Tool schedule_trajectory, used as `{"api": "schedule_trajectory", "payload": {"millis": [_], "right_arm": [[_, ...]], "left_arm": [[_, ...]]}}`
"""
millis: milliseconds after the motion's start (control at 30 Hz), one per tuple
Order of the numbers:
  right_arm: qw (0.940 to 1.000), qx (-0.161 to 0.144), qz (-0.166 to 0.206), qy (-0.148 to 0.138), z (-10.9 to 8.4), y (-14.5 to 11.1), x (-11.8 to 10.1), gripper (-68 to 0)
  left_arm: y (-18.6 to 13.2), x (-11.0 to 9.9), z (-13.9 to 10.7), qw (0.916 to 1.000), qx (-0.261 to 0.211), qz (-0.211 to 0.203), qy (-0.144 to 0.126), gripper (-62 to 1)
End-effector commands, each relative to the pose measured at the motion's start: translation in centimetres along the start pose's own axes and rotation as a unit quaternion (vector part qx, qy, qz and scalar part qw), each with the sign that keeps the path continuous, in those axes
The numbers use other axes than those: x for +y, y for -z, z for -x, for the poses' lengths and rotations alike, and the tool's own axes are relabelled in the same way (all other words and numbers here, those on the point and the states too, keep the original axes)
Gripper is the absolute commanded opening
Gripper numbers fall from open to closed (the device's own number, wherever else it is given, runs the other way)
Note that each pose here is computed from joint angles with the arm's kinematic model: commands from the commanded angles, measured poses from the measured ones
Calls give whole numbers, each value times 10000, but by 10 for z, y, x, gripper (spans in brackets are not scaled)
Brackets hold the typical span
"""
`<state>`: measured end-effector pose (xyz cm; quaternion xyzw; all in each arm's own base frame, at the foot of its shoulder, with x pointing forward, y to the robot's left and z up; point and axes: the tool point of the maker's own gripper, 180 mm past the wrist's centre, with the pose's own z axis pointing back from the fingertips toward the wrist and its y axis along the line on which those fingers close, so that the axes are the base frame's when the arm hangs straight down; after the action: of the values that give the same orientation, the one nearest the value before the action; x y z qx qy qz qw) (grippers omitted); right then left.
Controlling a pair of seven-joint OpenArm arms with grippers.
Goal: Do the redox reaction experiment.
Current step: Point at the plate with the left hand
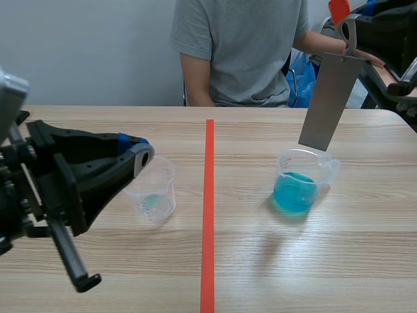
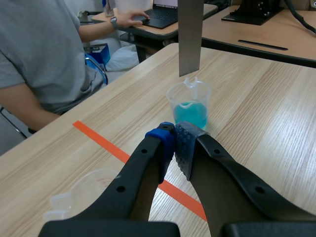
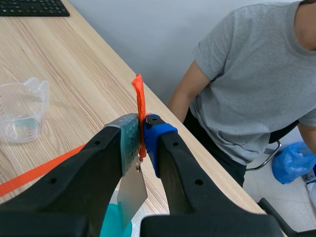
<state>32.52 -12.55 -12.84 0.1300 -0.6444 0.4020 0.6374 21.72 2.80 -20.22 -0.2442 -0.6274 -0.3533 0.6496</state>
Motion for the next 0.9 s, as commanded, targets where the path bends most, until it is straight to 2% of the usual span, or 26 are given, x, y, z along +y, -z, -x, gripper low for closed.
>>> {"api": "schedule_trajectory", "payload": {"millis": [0, 200, 367, 467, 600, 867], "right_arm": [[9997, -216, -59, -84, -14, 0, 0, -664], [9996, -254, -68, -47, -16, 0, 0, -664], [9996, -255, -68, -46, -16, 0, 0, -664], [9996, -263, -70, -38, -16, 0, 0, -664], [9996, -263, -70, -38, -16, 0, 0, -664], [9996, -267, -70, -38, -16, 0, 0, -664]], "left_arm": [[7, 10, -1, 9998, -170, -124, -73, -582], [41, 25, 17, 9989, -298, -110, -346, -582], [72, 14, 28, 9975, -338, 195, -593, -582], [92, 4, 36, 9969, -270, 398, -621, -582], [120, 9, 46, 9968, -210, 222, -736, -582], [162, 15, 37, 9943, -454, 230, -938, -582]]}}
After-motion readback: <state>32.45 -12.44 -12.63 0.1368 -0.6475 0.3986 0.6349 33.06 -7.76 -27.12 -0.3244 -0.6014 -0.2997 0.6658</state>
